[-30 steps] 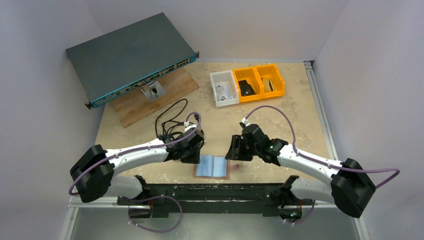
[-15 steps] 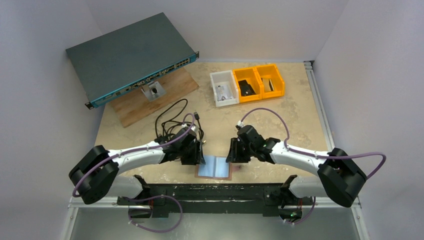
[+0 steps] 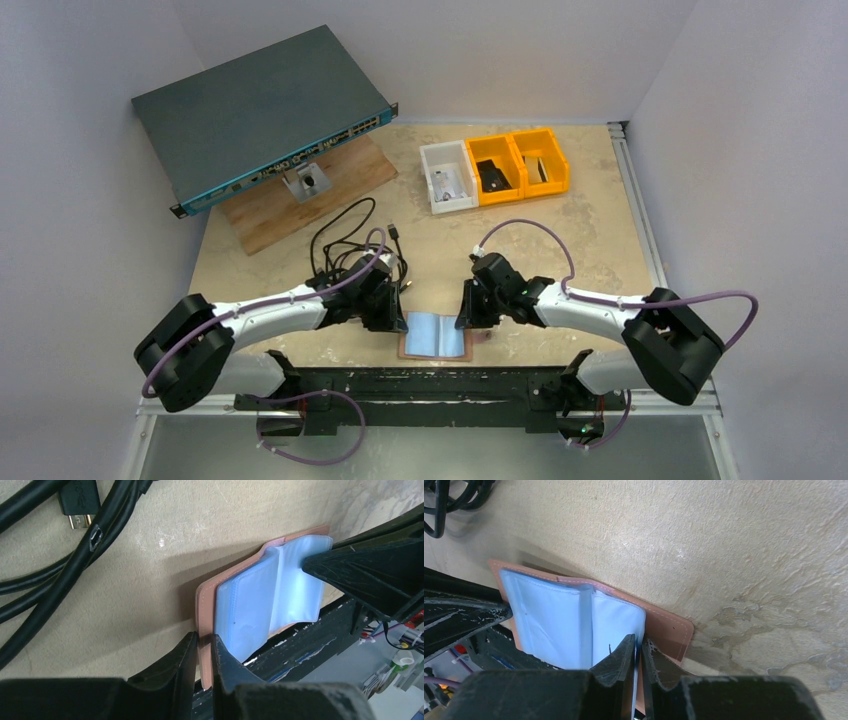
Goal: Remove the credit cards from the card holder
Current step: Close the card holder at the center of the board.
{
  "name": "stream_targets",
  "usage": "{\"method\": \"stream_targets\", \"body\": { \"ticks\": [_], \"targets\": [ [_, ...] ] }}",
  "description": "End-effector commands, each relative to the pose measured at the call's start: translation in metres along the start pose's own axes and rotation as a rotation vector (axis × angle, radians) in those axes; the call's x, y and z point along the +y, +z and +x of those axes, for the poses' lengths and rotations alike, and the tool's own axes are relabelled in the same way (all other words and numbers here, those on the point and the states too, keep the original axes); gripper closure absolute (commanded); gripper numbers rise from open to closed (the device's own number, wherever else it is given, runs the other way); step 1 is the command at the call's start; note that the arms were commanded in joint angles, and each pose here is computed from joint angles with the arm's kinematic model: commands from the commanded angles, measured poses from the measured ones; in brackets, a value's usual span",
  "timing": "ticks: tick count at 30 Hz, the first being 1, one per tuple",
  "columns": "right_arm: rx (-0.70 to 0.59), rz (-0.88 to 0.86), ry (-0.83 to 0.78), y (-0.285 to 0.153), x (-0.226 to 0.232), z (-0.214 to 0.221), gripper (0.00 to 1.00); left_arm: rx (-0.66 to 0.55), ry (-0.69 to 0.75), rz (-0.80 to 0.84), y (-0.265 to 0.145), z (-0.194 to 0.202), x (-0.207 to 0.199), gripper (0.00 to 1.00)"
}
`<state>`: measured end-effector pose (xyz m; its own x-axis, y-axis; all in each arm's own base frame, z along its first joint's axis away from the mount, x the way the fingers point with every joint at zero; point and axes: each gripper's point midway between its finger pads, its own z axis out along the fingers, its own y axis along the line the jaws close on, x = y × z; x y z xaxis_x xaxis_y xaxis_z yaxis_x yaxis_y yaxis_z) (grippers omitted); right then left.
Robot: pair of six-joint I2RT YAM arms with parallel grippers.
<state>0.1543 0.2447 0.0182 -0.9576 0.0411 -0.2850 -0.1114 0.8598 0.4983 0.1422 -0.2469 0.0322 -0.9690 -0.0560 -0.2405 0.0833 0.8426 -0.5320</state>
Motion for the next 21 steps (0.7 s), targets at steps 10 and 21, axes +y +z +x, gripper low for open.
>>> {"method": "stream_targets", "body": {
  "ticks": [10,21],
  "targets": [
    [0.014,-0.029,-0.019,0.01,0.007,0.003,0.91,-0.052,0.023,0.216,-0.031,-0.027,-0.067,1.0],
    [-0.036,-0.046,-0.047,0.004,0.03,-0.017,0.83,-0.001,0.064,0.084,-0.021,-0.023,-0.091,1.0]
  ]
}}
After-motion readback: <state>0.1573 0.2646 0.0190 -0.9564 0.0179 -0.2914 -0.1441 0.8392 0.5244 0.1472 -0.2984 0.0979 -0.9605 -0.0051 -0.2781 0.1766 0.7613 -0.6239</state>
